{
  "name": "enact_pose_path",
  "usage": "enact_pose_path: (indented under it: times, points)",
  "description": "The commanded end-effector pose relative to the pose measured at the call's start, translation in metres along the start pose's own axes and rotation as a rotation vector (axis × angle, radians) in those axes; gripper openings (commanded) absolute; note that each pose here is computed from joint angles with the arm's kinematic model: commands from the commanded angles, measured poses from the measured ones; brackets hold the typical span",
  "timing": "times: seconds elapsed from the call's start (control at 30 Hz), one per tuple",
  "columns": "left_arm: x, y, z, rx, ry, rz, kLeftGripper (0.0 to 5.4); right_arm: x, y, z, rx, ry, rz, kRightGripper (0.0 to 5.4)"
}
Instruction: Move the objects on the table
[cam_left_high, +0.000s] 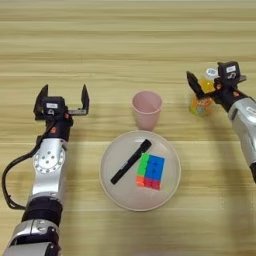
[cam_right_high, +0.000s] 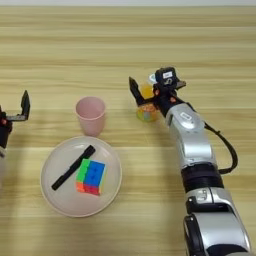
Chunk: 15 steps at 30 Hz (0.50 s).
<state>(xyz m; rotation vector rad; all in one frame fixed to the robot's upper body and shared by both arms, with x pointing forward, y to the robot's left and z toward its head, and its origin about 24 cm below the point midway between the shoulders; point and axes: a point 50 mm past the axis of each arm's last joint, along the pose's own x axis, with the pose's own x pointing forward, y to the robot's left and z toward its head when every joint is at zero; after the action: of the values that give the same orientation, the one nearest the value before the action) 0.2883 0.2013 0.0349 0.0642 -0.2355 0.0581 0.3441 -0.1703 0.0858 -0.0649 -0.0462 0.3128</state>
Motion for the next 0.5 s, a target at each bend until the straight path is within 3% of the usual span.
enact_pose_path:
  times: [0.03,0.27,0.5]
  points:
    - [0.002,-0.001,0.002,0.009,-0.009,-0.005,5.40,0.003,-0.001,-0.001,-0.021,0.003,0.002,5.37]
    - [0.002,-0.001,0.002,0.008,-0.008,-0.005,5.40,0.004,-0.003,-0.008,-0.027,0.023,-0.005,5.37]
    - [0.003,-0.002,0.002,0.007,-0.006,-0.005,5.40,0.004,-0.004,-0.011,-0.029,0.034,-0.010,4.64]
